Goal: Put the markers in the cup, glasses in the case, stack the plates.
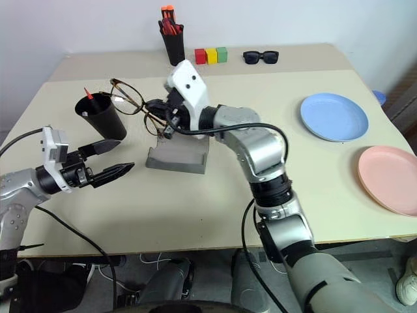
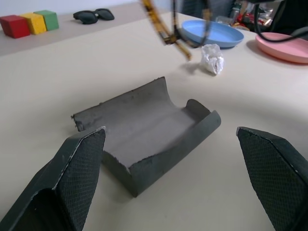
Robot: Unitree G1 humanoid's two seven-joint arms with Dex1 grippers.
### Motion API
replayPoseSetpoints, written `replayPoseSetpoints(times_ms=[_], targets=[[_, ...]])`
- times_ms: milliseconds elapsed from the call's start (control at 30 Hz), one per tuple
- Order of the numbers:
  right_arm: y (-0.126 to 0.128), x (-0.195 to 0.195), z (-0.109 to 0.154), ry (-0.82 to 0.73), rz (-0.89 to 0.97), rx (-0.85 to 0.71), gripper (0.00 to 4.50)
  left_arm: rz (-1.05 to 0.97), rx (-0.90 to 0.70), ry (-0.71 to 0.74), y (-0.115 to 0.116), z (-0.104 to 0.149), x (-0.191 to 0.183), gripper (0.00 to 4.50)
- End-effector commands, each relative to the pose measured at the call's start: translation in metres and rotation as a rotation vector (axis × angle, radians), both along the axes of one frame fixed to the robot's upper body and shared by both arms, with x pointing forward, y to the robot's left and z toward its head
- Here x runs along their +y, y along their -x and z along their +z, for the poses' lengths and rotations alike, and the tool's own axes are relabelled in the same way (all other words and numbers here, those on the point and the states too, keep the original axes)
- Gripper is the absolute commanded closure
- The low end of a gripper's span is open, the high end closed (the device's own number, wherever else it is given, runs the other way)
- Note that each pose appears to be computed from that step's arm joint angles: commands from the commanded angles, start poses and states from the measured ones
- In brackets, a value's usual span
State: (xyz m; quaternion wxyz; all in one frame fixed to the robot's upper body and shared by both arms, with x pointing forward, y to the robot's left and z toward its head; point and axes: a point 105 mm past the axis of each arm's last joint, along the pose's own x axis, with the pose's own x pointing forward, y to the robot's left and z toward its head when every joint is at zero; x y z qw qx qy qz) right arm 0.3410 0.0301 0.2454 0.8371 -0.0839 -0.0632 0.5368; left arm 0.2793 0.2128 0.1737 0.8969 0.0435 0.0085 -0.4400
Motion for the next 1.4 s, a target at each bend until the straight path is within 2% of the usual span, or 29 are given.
replayPoseSetpoints(times_ms=[33, 167, 233, 533, 867, 1000, 1200, 1300, 1400], targets=[[-0.009, 0.003, -0.013, 0.039, -0.062, -0.054, 4.46, -0.012, -0.046, -0.004, 0.004, 0.009, -0.006, 0.0], [-0.014, -0.003, -0.052, 0.162, -0.098, -0.023, 4.46, -0.007, -0.04, 0.002, 0.006, 0.008, -0.008, 0.0], [-0.014, -0.007, -0.062, 0.211, -0.102, -0.023, 4.46, -0.002, -0.04, 0.0, 0.006, 0.007, -0.008, 0.0], [-0.007, -0.015, -0.074, 0.382, -0.088, -0.004, 4.46, -0.01, -0.019, -0.001, 0.003, 0.004, -0.01, 0.0], [-0.011, -0.013, -0.08, 0.439, -0.125, 0.012, 4.46, -0.013, -0.008, -0.006, 0.002, 0.001, -0.012, 0.0], [-0.013, -0.013, -0.078, 0.439, -0.135, 0.007, 3.18, -0.008, -0.01, -0.005, 0.002, 0.002, -0.012, 0.0], [-0.021, -0.016, -0.071, 0.404, -0.175, 0.017, 0.06, -0.009, -0.004, 0.0, 0.001, 0.0, -0.013, 0.0], [-0.018, -0.013, -0.062, 0.359, -0.156, 0.005, 0.02, -0.005, -0.009, -0.002, 0.0, 0.001, -0.013, 0.0], [-0.008, -0.008, -0.044, 0.246, -0.086, 0.008, 0.02, 0.006, -0.034, -0.003, -0.004, 0.004, -0.014, 0.0]])
